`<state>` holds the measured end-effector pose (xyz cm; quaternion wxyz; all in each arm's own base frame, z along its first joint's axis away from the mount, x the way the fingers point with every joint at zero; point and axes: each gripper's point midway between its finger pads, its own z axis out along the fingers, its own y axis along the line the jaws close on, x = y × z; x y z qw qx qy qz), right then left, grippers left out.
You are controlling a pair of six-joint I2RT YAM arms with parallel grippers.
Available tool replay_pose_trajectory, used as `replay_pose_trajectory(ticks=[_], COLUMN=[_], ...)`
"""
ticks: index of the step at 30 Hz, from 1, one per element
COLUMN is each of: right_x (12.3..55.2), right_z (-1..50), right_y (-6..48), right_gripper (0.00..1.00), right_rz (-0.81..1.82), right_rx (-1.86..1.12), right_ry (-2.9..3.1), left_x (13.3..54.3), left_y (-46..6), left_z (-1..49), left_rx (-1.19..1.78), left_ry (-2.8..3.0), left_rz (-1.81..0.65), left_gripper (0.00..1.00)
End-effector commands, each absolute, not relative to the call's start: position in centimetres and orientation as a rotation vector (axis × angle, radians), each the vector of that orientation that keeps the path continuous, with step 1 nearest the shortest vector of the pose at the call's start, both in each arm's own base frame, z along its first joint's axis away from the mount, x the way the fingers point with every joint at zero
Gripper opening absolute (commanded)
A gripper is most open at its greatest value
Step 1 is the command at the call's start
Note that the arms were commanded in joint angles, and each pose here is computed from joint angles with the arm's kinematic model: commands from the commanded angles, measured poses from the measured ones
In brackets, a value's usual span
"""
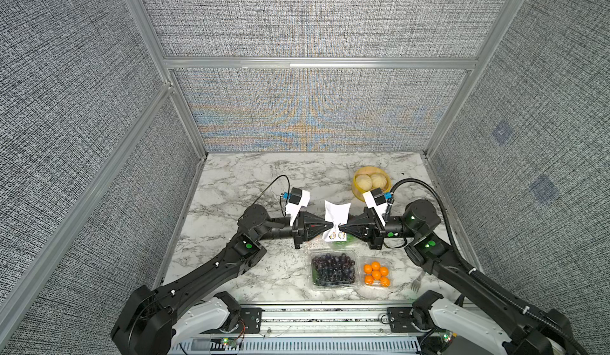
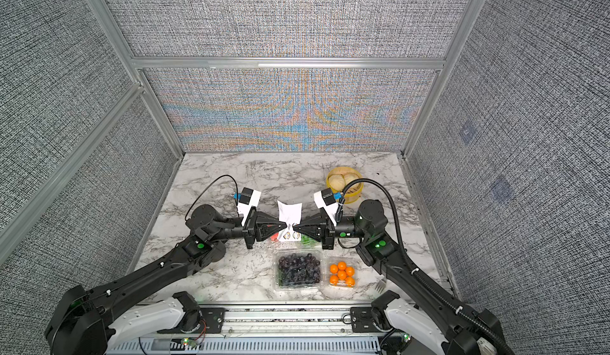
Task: Label fruit boxes
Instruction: Adjust the label sticker.
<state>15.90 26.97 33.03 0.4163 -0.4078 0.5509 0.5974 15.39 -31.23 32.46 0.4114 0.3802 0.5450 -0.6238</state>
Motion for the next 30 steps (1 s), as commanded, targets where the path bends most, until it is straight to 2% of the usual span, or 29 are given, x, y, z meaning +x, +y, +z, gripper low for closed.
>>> replay_pose_trajectory(ticks=[1,19,22,30], right_x=[15.2,15.4,15.6,16.5], right_z=[33.7,33.9,33.8,33.5], right_y=[27.0,27.2,27.3,27.3], right_gripper=[0.00,0.00,0.00,0.00], right_rz=[1.515,1.545,1.541,1.512], right_rx=[-1.062,-1.064,-1.063,-1.035], right_ry=[1.332,1.329,1.338,1.365], left_x=[16.1,16.2,15.9,15.6], left_y=[-31.1,-31.0,-30.9,-30.7], left_z=[32.0,31.5,31.8,31.6], left_rx=[0.929,0.920,0.925,0.929], left_ry=[1.399,1.420,1.401,1.395], left_rz=[-1.520,-1.507,-1.522,-1.530], left_gripper=[0.00,0.00,0.11,0.20])
